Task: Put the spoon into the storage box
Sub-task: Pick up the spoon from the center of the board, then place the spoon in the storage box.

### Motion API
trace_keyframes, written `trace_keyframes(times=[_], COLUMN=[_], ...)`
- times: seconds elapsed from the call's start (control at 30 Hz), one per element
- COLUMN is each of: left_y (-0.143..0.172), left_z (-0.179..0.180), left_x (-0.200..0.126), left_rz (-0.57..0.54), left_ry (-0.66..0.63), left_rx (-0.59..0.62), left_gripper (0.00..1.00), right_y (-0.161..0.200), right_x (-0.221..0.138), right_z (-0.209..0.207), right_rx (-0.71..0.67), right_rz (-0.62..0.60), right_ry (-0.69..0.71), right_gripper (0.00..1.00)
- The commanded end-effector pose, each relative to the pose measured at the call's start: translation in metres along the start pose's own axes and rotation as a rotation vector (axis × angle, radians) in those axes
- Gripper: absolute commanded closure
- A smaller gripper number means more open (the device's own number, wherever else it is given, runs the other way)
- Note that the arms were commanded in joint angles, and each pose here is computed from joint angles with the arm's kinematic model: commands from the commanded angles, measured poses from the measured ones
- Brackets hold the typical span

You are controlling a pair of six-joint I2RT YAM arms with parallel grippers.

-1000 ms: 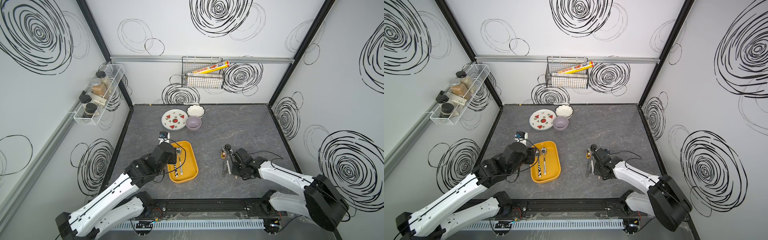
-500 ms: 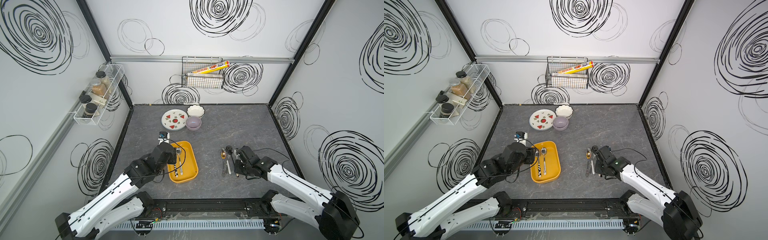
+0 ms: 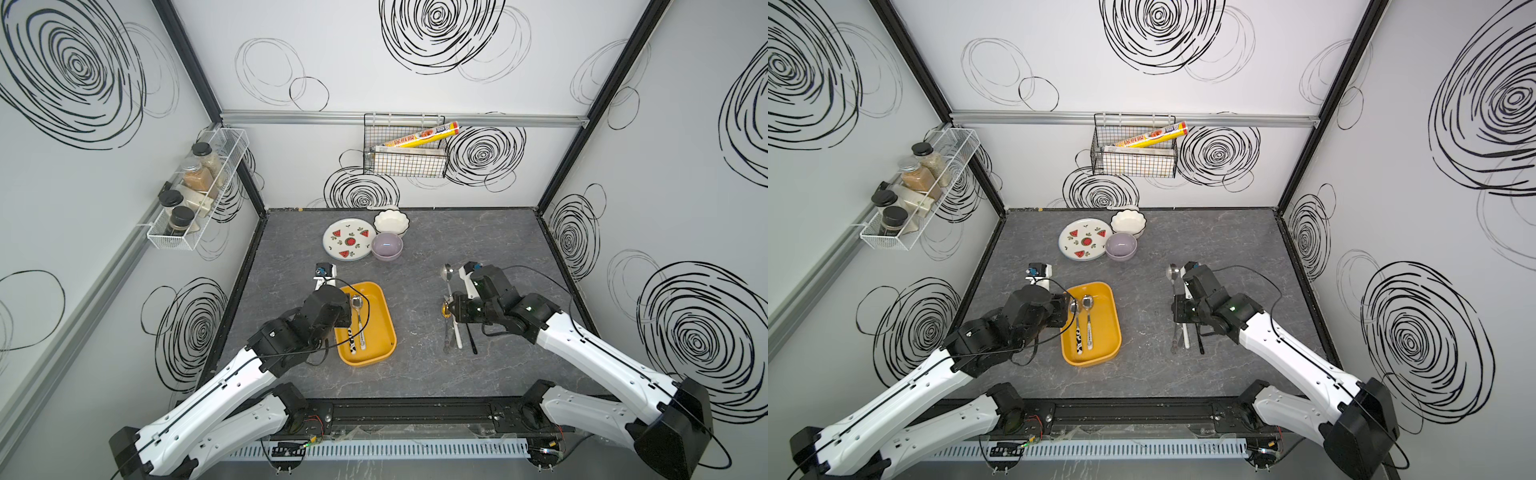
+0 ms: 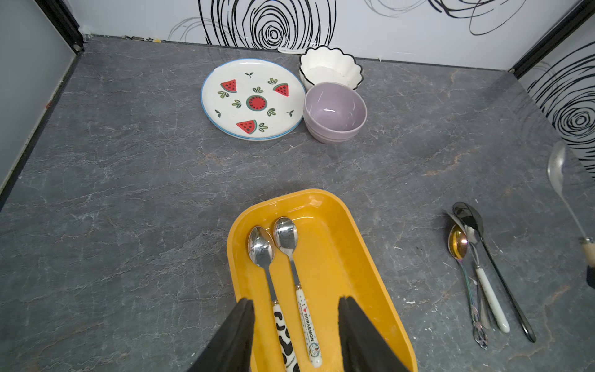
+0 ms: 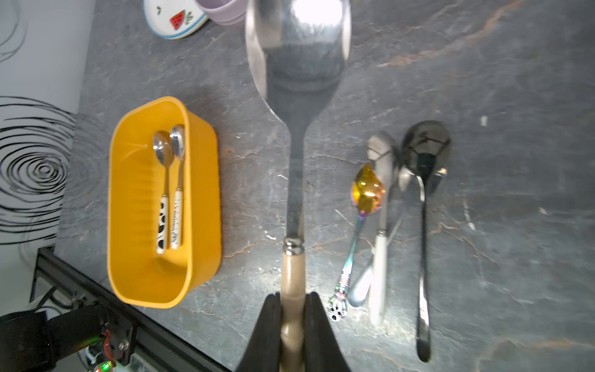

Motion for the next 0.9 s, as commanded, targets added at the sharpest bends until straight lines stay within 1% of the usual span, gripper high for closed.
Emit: trace_keyframes(times=[0.0, 0.07, 0.2, 0.43, 0.57, 0.87], left_y=[-0.006, -0.007, -0.011, -0.017, -0.018, -0.018], left_z=[0.004, 0.006, 0.009, 0.017, 0.019, 0.018], left_x=[-0.003, -0.005, -0.009, -0.016, -0.018, -0.014], left_rz=[-0.049, -0.06, -0.083, -0.131, -0.143, -0.132], left_ry=[-0.02, -0.024, -0.029, -0.043, -0.044, -0.051], left_rx=[-0.034, -0.041, -0.063, -0.102, -0.112, -0.107], left_gripper=[0.51, 0.5, 0.5, 0.51, 0.5, 0.5], right_y=[-0.014, -0.017, -0.018, -0.001, 0.004, 0.01], right_x=[0.008, 0.018, 0.042, 0.096, 0.12, 0.166], right_z=[0.031, 0.052, 0.092, 0.146, 0.159, 0.16], right_rx=[-0.044, -0.067, -0.129, -0.157, -0.157, -0.154], right_rz=[-0.029, -0.017, 0.022, 0.128, 0.17, 0.221], right_ry=[-0.105, -0.145, -0.165, -0.153, -0.119, -0.028], right_gripper=[1.0, 1.0, 1.0, 1.0, 1.0, 1.0])
Point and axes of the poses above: each gripper's point midway between its finger pads, its own x axis out along the fingers, its own z axis along the line the jaws close on, y = z × x, the point moved 9 cm from there along -x, back along the fingers, and after that the axes turned 14 degrees about -x, right-handed, at the moved point
